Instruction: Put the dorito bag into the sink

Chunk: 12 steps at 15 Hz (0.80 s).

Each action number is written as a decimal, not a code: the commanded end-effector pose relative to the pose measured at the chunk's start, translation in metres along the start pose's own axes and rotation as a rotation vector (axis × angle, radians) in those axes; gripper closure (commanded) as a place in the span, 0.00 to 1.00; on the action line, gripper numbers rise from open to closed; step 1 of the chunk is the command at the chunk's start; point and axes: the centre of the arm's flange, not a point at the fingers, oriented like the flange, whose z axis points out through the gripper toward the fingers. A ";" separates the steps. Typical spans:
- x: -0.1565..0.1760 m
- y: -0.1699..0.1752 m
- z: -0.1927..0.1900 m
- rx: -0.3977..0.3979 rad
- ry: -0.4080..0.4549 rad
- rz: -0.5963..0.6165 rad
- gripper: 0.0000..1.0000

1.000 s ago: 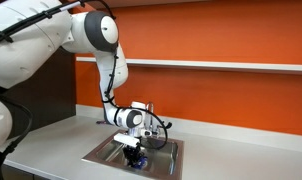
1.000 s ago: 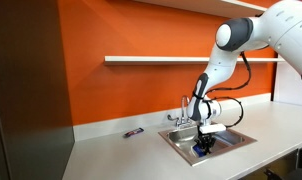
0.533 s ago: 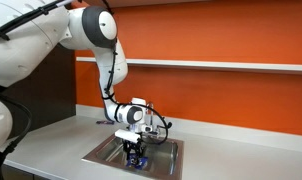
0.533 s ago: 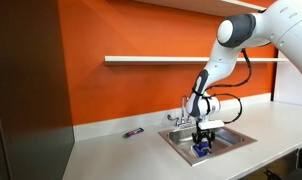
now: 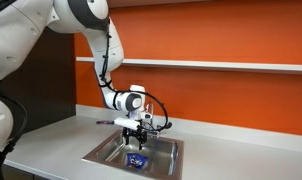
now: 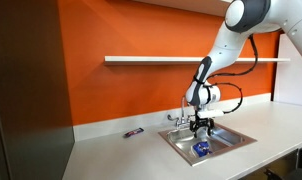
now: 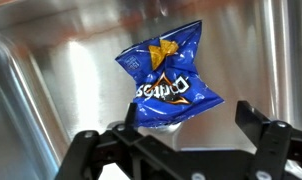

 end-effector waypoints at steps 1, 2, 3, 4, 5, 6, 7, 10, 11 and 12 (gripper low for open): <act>-0.029 -0.010 -0.037 -0.002 -0.006 -0.018 0.00; -0.035 -0.013 -0.043 0.000 -0.008 -0.026 0.00; -0.042 -0.019 -0.049 -0.002 -0.013 -0.041 0.00; -0.050 -0.025 -0.056 -0.002 -0.017 -0.058 0.00; -0.058 -0.033 -0.061 -0.006 -0.024 -0.079 0.00; -0.065 -0.040 -0.067 -0.009 -0.033 -0.098 0.00; -0.073 -0.049 -0.073 -0.012 -0.040 -0.123 0.00; -0.100 -0.074 -0.092 -0.017 -0.057 -0.187 0.00; -0.108 -0.082 -0.100 -0.015 -0.064 -0.203 0.00; -0.117 -0.088 -0.107 -0.016 -0.068 -0.218 0.00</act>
